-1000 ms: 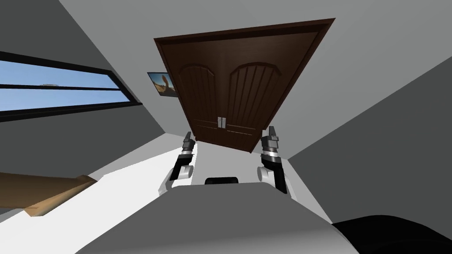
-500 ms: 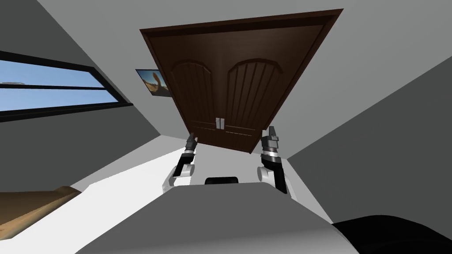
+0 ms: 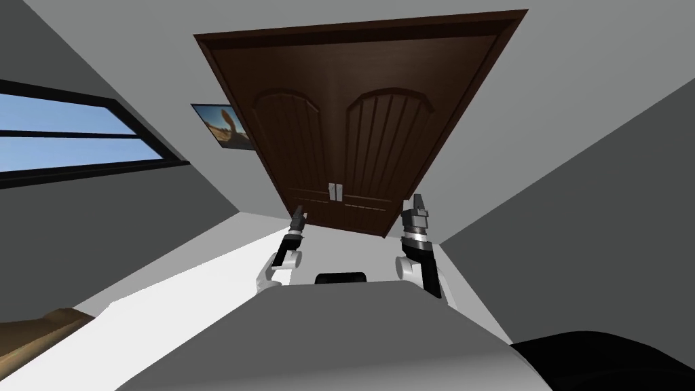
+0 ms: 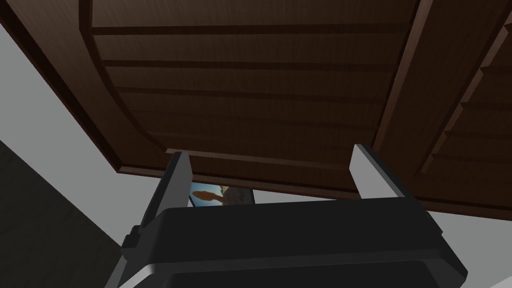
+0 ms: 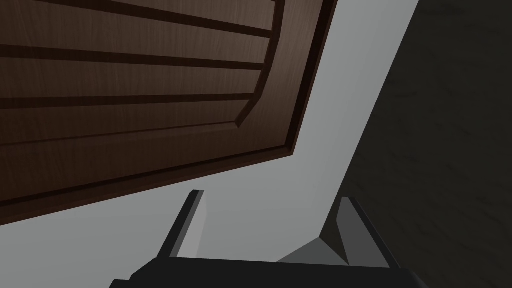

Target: Pull the door open

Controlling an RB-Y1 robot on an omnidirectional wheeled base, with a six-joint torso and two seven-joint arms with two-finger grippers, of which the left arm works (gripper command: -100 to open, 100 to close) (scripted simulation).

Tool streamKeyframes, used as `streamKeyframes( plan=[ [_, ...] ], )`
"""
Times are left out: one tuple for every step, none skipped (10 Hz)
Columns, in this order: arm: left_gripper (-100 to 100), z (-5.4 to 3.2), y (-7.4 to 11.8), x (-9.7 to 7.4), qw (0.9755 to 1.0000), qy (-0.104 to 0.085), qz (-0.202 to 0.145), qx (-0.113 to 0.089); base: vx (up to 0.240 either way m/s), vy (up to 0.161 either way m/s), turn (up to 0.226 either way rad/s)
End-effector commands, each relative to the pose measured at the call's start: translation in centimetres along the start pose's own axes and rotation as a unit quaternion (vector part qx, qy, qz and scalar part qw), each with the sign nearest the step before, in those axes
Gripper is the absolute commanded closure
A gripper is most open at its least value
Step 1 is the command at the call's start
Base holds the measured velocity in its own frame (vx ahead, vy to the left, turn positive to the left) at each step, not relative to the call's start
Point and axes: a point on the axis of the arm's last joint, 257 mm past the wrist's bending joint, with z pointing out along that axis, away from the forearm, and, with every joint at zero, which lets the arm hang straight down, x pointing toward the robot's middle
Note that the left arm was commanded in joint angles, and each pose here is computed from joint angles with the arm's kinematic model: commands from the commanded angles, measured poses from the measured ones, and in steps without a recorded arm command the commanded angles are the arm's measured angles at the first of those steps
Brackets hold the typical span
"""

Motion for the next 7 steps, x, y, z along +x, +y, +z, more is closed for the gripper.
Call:
streamKeyframes(
  plan=[
    [-100,0.45,1.5,0.3,0.9998,0.005,-0.004,-0.017,0.138,0.015,-0.116],
    [-100,0.59,2.1,0.4,0.9997,0.007,-0.005,-0.024,0.142,0.013,-0.079],
    [-100,0.73,2.7,0.5,0.9995,0.009,-0.006,-0.030,0.123,0.014,-0.048],
    [-100,0.87,3.3,0.6,0.9993,0.011,-0.008,-0.036,0.109,0.017,-0.054],
    [-100,0.99,3.8,0.8,0.9990,0.013,-0.009,-0.042,0.097,0.010,-0.073],
    [-100,1.12,4.4,0.9,0.9987,0.015,-0.010,-0.048,0.090,0.010,-0.059],
    [-100,1.23,4.9,1.0,0.9984,0.016,-0.011,-0.054,0.101,0.012,-0.063]
  ],
)
